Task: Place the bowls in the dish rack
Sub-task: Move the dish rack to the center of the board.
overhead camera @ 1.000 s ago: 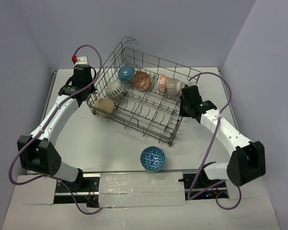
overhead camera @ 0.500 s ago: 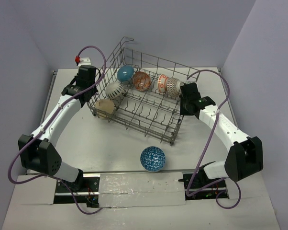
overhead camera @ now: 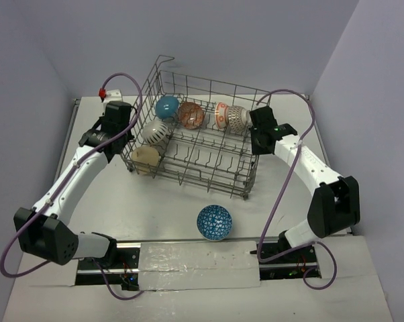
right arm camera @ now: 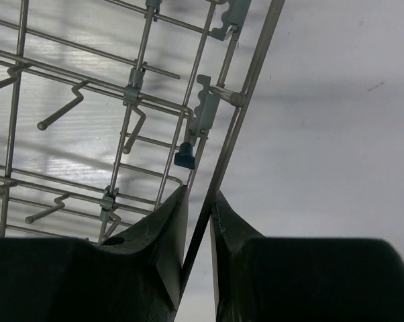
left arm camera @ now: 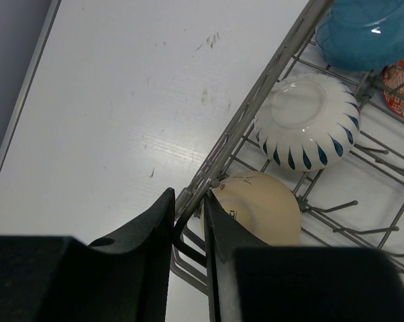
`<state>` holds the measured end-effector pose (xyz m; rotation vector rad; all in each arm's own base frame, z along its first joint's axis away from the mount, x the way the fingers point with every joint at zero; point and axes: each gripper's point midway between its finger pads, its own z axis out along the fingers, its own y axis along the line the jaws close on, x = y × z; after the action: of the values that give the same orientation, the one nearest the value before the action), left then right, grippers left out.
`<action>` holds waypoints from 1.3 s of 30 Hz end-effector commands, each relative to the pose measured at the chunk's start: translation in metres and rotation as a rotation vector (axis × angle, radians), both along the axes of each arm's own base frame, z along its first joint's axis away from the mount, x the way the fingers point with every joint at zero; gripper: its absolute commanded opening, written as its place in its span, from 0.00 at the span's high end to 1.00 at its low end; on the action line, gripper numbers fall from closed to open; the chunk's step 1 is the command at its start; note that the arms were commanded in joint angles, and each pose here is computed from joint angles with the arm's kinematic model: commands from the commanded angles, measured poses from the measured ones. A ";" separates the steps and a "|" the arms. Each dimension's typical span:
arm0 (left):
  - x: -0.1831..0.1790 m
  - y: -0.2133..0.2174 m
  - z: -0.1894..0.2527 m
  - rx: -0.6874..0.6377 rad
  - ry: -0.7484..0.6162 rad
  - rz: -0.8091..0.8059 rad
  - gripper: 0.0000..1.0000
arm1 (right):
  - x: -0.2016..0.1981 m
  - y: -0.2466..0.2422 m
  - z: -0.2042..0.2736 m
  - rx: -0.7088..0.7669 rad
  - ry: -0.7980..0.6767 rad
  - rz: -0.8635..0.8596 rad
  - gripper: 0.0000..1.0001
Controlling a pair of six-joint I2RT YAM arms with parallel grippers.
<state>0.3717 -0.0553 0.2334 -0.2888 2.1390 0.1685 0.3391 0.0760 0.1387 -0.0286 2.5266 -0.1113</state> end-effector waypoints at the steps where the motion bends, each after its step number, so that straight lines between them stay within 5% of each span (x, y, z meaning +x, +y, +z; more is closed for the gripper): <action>1: -0.026 -0.055 0.004 -0.143 0.009 -0.179 1.00 | 0.042 0.065 0.059 0.194 -0.203 0.191 1.00; 24: -0.078 -0.074 0.005 -0.194 0.005 -0.220 1.00 | 0.099 0.092 0.057 0.185 -0.166 0.252 1.00; 39: -0.083 -0.072 0.002 -0.158 0.000 -0.194 1.00 | 0.095 0.100 0.058 0.223 -0.149 0.287 1.00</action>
<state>0.2805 -0.0602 0.2356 -0.2059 2.1560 0.2310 0.4302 0.0936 0.1434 -0.1487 2.5069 -0.1141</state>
